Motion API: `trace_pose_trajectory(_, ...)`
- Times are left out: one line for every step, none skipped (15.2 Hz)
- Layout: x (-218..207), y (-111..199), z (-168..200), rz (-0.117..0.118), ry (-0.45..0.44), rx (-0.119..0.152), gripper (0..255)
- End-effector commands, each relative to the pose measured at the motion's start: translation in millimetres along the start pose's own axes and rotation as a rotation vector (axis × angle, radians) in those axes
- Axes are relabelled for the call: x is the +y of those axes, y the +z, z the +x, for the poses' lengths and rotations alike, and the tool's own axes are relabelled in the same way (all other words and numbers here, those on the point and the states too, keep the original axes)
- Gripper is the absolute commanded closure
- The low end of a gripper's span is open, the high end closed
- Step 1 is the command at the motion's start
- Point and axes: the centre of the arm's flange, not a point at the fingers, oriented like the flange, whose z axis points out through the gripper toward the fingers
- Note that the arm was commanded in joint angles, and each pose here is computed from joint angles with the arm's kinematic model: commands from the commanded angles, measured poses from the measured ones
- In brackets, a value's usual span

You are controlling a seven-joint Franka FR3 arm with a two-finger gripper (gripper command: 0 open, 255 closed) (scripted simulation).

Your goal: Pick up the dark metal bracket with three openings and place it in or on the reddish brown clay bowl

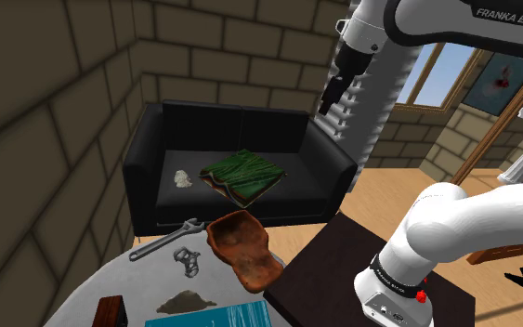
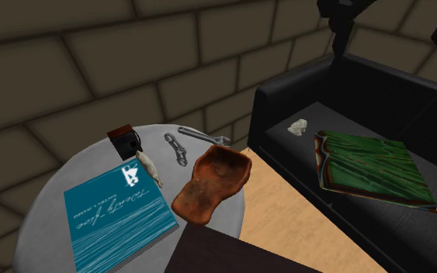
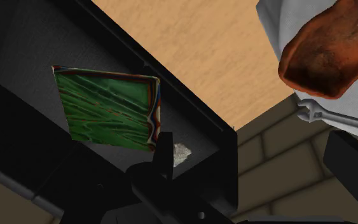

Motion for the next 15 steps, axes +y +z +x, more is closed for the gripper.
trace_pose_trajectory(0.0, 0.0, 0.0, 0.000, 0.000, 0.000, 0)
trace_pose_trajectory(-9.2, 7.7, 4.7, 0.004, -0.008, -0.002, 0)
trace_pose_trajectory(-18.4, 15.3, 9.3, 0.008, -0.016, -0.003, 0)
trace_pose_trajectory(-27.7, 23.0, 13.8, 0.012, -0.024, -0.005, 0)
trace_pose_trajectory(-37.1, 30.6, 18.2, 0.016, -0.032, -0.006, 0)
trace_pose_trajectory(-46.5, 38.1, 22.6, 0.020, -0.040, -0.008, 0)
trace_pose_trajectory(-56.0, 45.7, 26.8, 0.024, -0.048, -0.009, 0)
trace_pose_trajectory(-65.5, 53.2, 31.0, 0.027, -0.056, -0.011, 0)
trace_pose_trajectory(-75.1, 60.7, 35.0, 0.031, -0.064, -0.012, 0)
trace_pose_trajectory(-84.8, 68.1, 39.0, 0.035, -0.072, -0.014, 0)
trace_pose_trajectory(-94.6, 75.5, 42.9, 0.039, -0.080, -0.015, 0)
trace_pose_trajectory(-104.4, 82.9, 46.7, 0.043, -0.088, -0.017, 0)
trace_pose_trajectory(-114.2, 90.2, 50.5, 0.047, -0.096, -0.018, 0)
trace_pose_trajectory(-124.1, 97.6, 54.1, 0.051, -0.104, -0.020, 0)
trace_pose_trajectory(-134.1, 104.8, 57.6, 0.055, -0.112, -0.021, 0)
